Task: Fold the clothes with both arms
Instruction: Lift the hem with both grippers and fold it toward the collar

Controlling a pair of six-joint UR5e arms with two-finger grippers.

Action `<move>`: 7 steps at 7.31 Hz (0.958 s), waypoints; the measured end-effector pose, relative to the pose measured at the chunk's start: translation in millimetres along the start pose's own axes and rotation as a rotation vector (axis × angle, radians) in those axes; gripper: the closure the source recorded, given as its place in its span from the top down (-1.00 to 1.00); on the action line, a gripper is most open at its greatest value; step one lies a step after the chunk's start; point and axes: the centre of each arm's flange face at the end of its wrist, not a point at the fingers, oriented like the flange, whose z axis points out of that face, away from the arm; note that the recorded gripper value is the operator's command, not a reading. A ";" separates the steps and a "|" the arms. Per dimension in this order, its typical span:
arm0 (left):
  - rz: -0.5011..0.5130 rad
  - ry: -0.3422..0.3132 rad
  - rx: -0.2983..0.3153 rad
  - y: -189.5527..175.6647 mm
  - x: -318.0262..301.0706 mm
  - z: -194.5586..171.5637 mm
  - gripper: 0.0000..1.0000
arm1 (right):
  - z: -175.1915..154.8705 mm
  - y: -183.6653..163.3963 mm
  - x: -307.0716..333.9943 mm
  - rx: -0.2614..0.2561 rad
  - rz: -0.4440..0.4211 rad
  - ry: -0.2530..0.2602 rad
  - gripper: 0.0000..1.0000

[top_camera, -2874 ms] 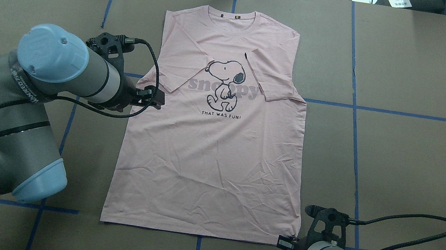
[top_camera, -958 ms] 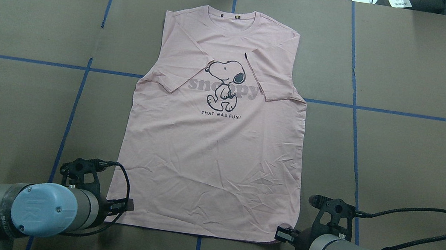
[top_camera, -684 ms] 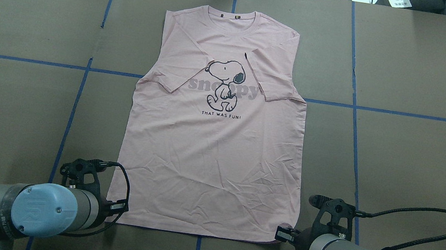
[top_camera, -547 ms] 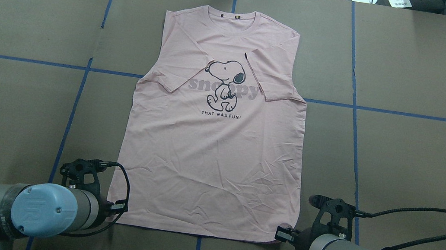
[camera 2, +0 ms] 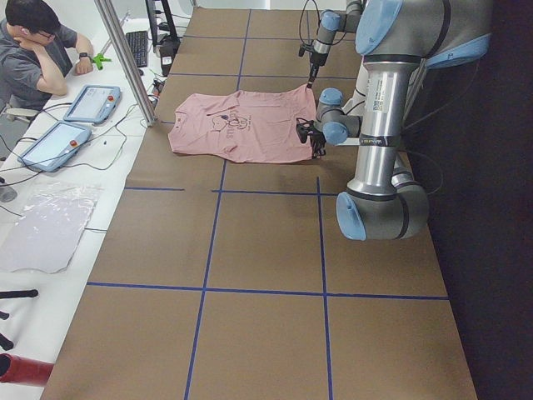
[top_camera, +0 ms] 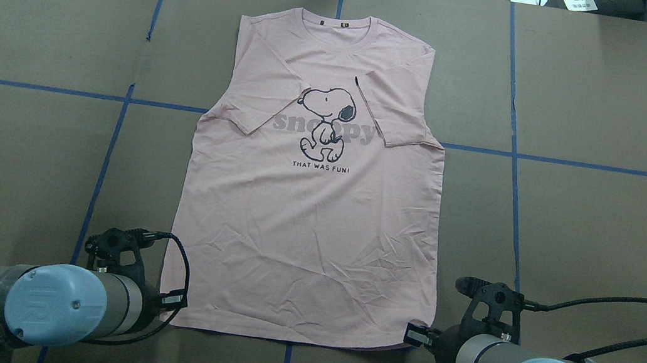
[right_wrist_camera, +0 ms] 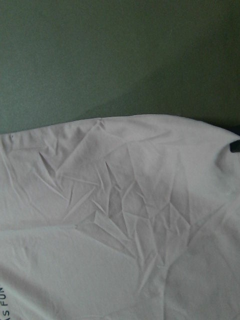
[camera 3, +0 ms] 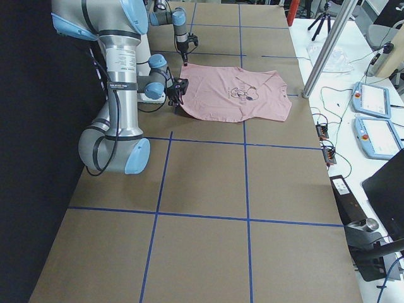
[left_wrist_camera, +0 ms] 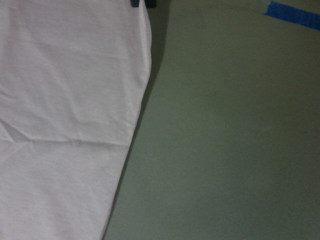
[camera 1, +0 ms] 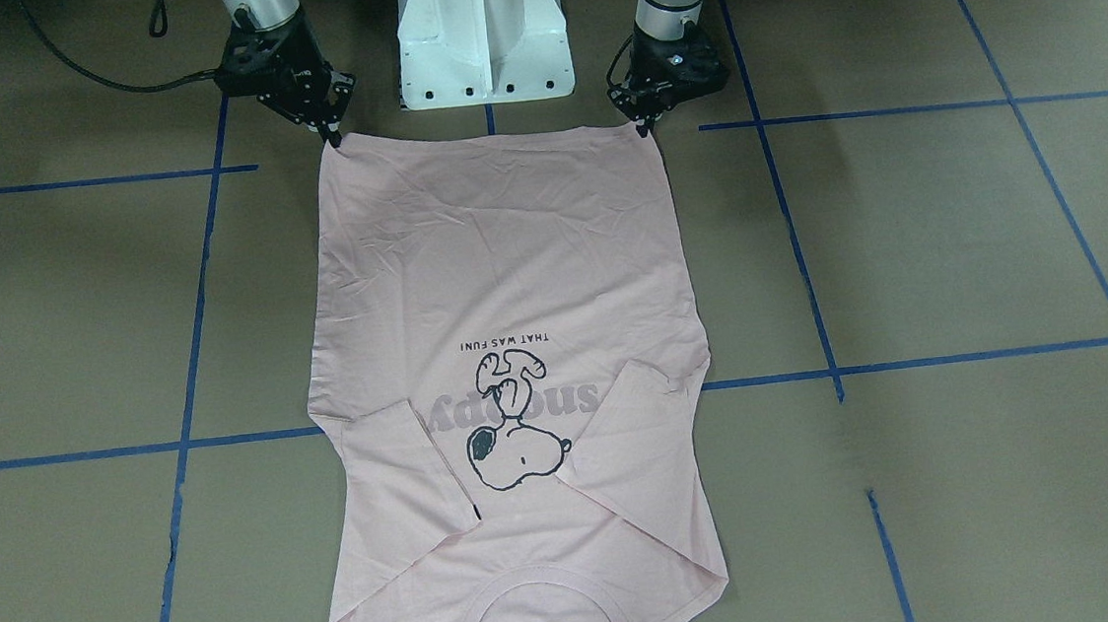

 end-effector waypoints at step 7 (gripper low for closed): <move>0.165 -0.006 -0.169 62.7 -5.9 -146.6 -1.00 | -116.3 66.0 29.8 -0.255 -0.073 -0.070 -1.00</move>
